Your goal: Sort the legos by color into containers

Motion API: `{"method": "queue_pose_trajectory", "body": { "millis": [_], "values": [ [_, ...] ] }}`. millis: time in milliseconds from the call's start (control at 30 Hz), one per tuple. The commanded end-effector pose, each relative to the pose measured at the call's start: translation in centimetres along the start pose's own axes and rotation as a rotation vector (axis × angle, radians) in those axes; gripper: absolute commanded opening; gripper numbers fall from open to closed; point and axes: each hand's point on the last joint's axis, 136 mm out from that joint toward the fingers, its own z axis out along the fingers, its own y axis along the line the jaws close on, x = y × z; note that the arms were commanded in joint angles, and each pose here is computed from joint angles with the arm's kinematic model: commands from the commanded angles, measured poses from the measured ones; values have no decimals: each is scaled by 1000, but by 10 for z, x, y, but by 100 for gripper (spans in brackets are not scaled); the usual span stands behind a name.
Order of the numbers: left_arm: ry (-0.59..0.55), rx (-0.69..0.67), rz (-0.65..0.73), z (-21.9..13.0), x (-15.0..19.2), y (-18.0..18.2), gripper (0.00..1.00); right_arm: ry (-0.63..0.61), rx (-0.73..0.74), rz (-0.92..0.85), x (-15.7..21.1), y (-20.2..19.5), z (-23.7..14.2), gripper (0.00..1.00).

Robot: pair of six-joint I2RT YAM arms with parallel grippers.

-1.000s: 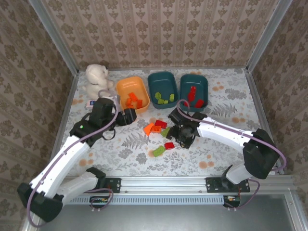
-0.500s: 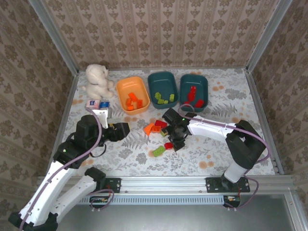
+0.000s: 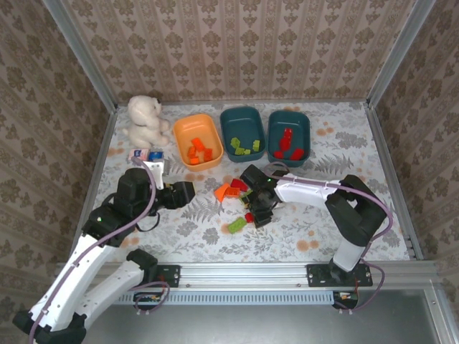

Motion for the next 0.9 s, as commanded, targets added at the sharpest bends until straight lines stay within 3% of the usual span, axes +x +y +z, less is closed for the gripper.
{"method": "queue_pose_trajectory", "body": {
  "millis": [0, 233, 433, 667, 867],
  "values": [
    [-47, 23, 29, -7, -17, -11, 76, 29, 28, 14, 3, -3, 15, 58],
    [-41, 31, 31, -3, -15, -12, 76, 20, 23, -16, 2, 1, 10, 32],
    [-61, 69, 15, 4, -25, -21, 76, -123, -33, -209, -17, 29, -54, 27],
    [-89, 187, -17, 36, -68, -61, 77, -471, -92, -513, -101, 77, -177, 26],
    [-98, 224, -37, 76, -117, -90, 77, -648, 3, -684, -173, 126, -214, 26]
  ]
}}
